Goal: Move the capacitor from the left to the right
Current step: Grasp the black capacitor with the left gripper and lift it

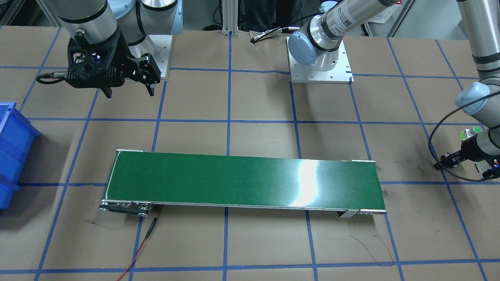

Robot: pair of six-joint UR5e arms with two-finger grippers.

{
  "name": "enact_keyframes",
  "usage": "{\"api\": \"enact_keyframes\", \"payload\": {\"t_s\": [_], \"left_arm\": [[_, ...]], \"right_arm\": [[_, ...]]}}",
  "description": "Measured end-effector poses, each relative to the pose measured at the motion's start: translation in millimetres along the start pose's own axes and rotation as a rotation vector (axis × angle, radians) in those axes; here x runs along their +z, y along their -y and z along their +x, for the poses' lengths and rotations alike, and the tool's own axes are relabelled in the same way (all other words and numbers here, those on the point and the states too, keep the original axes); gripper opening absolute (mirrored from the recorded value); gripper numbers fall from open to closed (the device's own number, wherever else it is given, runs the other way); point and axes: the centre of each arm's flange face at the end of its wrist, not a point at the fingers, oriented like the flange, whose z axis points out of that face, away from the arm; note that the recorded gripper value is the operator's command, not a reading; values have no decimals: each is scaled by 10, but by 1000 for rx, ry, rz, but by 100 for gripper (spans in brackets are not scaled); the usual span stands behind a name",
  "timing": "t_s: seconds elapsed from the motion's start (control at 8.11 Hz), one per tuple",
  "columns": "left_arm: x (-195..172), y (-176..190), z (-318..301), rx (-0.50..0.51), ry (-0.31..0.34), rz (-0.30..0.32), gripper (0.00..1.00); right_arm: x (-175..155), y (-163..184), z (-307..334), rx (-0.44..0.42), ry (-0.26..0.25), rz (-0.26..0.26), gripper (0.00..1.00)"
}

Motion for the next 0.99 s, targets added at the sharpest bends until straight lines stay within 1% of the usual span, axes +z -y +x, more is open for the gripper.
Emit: {"api": "enact_keyframes", "payload": {"t_s": [0.12,0.25,0.37,0.49,0.62,0.99], "left_arm": [[-12,-27,-43,13,37,-14,100],[-17,-45,-94,27,58,-23,91],[-12,-58,-132,34,65,-28,42],[-14,-61,-150,35,63,-27,18],[-10,-61,-153,35,60,-27,0],[-3,-66,-150,33,52,-29,0]], "right_arm": [[0,0,0,0,0,0,100],[3,0,0,0,0,0,100],[2,0,0,0,0,0,100],[4,0,0,0,0,0,100],[5,0,0,0,0,-1,100],[2,4,6,0,-1,0,100]]}}
